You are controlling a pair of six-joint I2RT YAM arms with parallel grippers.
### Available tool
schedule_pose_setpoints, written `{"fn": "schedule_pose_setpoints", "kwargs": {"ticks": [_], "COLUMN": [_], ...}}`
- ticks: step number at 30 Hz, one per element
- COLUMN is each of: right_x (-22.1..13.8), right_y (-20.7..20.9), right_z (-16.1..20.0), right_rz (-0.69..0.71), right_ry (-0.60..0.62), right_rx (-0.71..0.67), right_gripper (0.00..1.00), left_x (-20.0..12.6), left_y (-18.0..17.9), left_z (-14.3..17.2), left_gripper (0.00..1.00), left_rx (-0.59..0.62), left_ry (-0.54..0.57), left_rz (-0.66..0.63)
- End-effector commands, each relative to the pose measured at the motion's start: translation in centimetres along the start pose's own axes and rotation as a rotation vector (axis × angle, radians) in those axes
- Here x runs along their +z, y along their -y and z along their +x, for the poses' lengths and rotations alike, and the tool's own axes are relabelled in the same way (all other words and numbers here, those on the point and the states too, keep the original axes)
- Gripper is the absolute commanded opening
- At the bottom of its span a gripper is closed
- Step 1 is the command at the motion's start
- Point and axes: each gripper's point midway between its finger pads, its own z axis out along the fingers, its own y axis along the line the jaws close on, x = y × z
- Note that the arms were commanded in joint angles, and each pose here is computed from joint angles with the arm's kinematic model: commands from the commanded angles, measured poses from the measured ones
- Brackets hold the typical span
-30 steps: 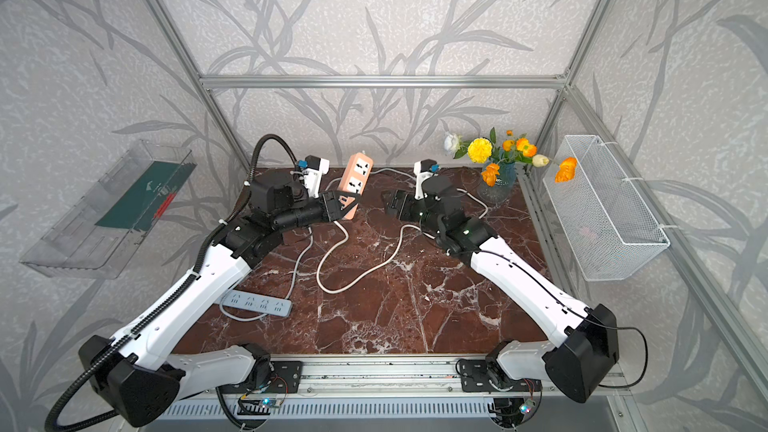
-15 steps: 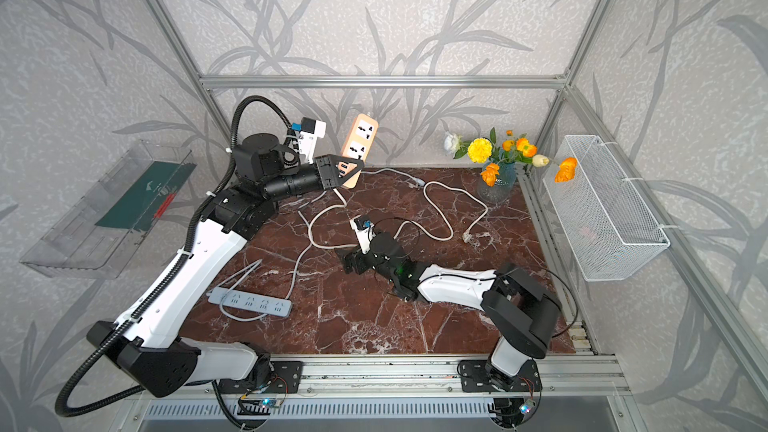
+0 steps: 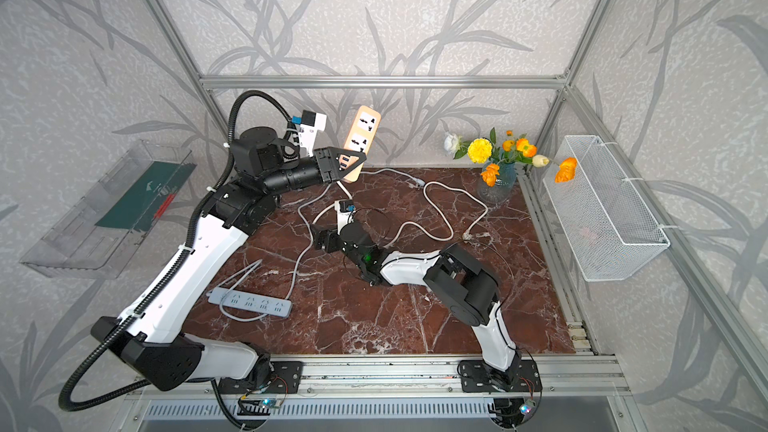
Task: Wrap the cord around the power strip
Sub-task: Wrap the power cord around the power strip.
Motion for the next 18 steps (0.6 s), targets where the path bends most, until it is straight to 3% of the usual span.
{"fn": "schedule_pose_setpoints", "kwargs": {"ticks": [1, 4, 9, 12, 18], "right_x": [1.2, 2.1, 3.7, 4.1, 5.0], "right_y": [2.0, 3.9, 4.4, 6.9, 8.3], "right_z": [-2.0, -2.4, -4.3, -5.2, -8.4], "right_rz": [0.113, 0.163, 0.150, 0.245, 0.277], "right_ry": [0.090, 0.119, 0.168, 0.199, 0.271], "right_rx": [0.213, 0.278, 0.249, 0.297, 0.307], "right_gripper": [0.91, 0.89, 0.88, 0.83, 0.85], "left_x": [-1.0, -1.3, -1.4, -1.5, -1.7], "left_y": [3.4, 3.8, 3.7, 3.7, 3.4], "left_z": [-1.7, -1.7, -1.3, -1.2, -0.7], "left_gripper": [0.00, 0.00, 0.00, 0.00, 0.00], "left_rx": [0.039, 0.037, 0.029, 0.021, 0.012], "left_ry": [0.060, 0.062, 0.057, 0.054, 0.048], "left_rz": [0.111, 0.120, 0.117, 0.118, 0.109]}}
